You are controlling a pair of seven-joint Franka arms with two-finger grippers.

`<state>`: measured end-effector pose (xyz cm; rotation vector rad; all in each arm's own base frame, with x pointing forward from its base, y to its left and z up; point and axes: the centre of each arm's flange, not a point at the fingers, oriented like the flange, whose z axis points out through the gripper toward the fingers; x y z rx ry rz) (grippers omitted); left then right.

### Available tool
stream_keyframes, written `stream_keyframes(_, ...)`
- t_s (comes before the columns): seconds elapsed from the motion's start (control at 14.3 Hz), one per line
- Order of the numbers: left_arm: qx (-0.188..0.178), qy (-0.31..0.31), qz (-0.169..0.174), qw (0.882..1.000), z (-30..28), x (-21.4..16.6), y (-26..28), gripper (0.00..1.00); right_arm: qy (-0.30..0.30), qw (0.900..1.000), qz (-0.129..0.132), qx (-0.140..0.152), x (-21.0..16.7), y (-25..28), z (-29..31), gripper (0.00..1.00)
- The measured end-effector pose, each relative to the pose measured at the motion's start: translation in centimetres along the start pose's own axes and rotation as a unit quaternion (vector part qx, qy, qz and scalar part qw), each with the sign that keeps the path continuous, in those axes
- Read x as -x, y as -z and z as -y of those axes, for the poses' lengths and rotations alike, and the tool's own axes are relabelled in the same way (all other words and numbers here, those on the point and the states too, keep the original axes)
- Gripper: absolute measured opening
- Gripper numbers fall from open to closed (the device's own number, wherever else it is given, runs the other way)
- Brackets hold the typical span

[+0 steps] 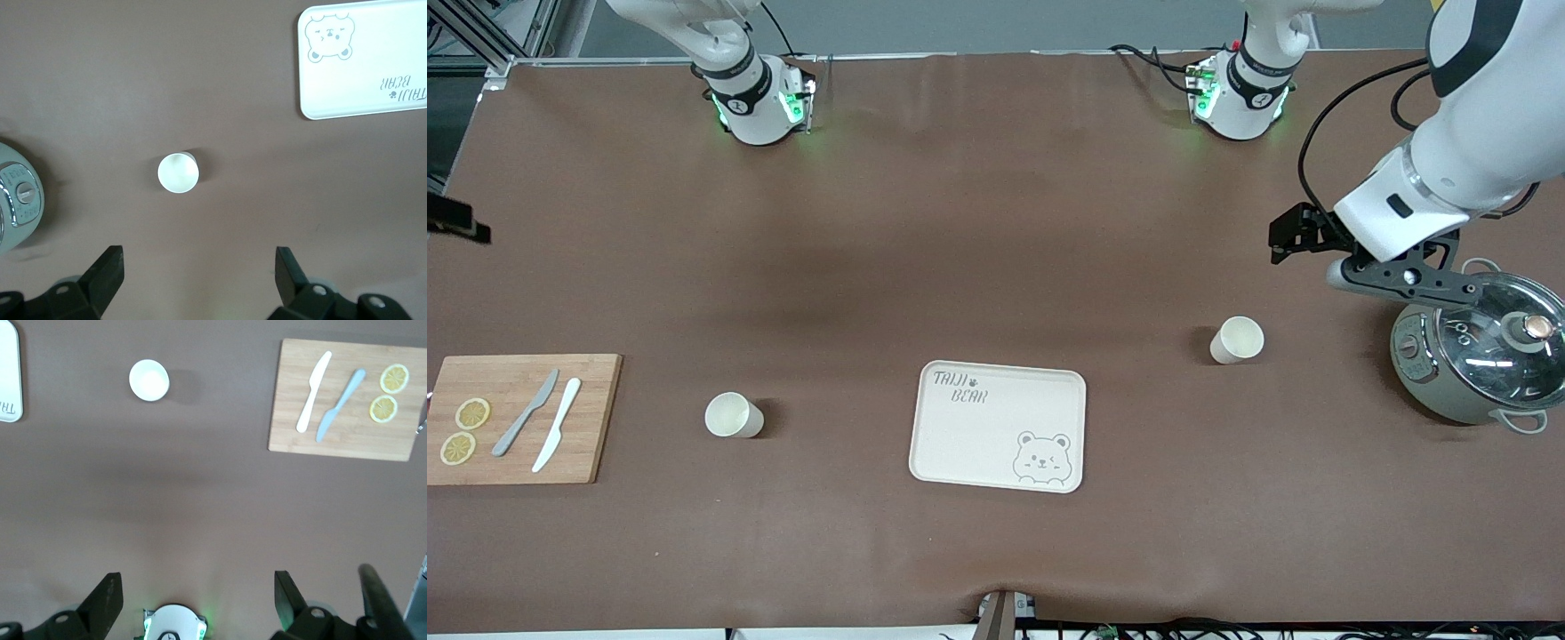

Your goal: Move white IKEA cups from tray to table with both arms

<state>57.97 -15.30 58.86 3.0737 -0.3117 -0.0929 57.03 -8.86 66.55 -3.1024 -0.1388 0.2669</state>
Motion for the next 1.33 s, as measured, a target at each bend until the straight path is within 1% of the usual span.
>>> stream_keyframes(0.07, 0.000, 0.000, 0.003, 1.000, 0.0, -0.2, -0.3, 1.00, -0.001, 1.000, -0.004, 0.000, 0.5, -0.1, -0.2, 1.00)
stream_keyframes(0.21, 0.001, 0.000, 0.005, 1.000, 0.1, -0.3, -0.5, 1.00, -0.002, 1.000, -0.015, -0.002, 0.4, -1.6, -0.6, 1.00)
stream_keyframes(0.49, 0.000, 0.000, 0.003, 1.000, 0.1, -0.3, -0.4, 1.00, -0.028, 0.999, -0.018, -0.006, -0.3, -5.0, 1.2, 1.00)
stream_keyframes(0.56, -0.008, 0.001, 0.003, 1.000, 0.3, -0.3, -0.4, 1.00, -0.030, 0.999, -0.022, -0.006, -0.5, -5.7, 1.9, 1.00)
stream_keyframes(0.7, -0.035, 0.000, 0.000, 0.999, 0.8, -0.3, -0.3, 1.00, -0.031, 0.999, -0.036, -0.006, -0.5, -7.0, 2.2, 1.00)
stream_keyframes(0.84, -0.044, 0.000, -0.003, 0.999, 1.0, -0.3, 0.0, 1.00, -0.034, 0.998, -0.047, -0.010, 0.4, -8.1, 1.9, 1.00)
stream_keyframes(1.05, -0.044, 0.000, -0.005, 0.999, 0.9, -0.2, 0.3, 1.00, -0.041, 0.998, -0.051, -0.015, 1.7, -8.2, 1.9, 1.00)
stream_keyframes(1.33, -0.045, 0.000, -0.006, 0.999, 0.9, -0.1, 0.3, 1.00, -0.032, 0.997, -0.067, -0.011, 1.3, -7.6, 3.7, 1.00)
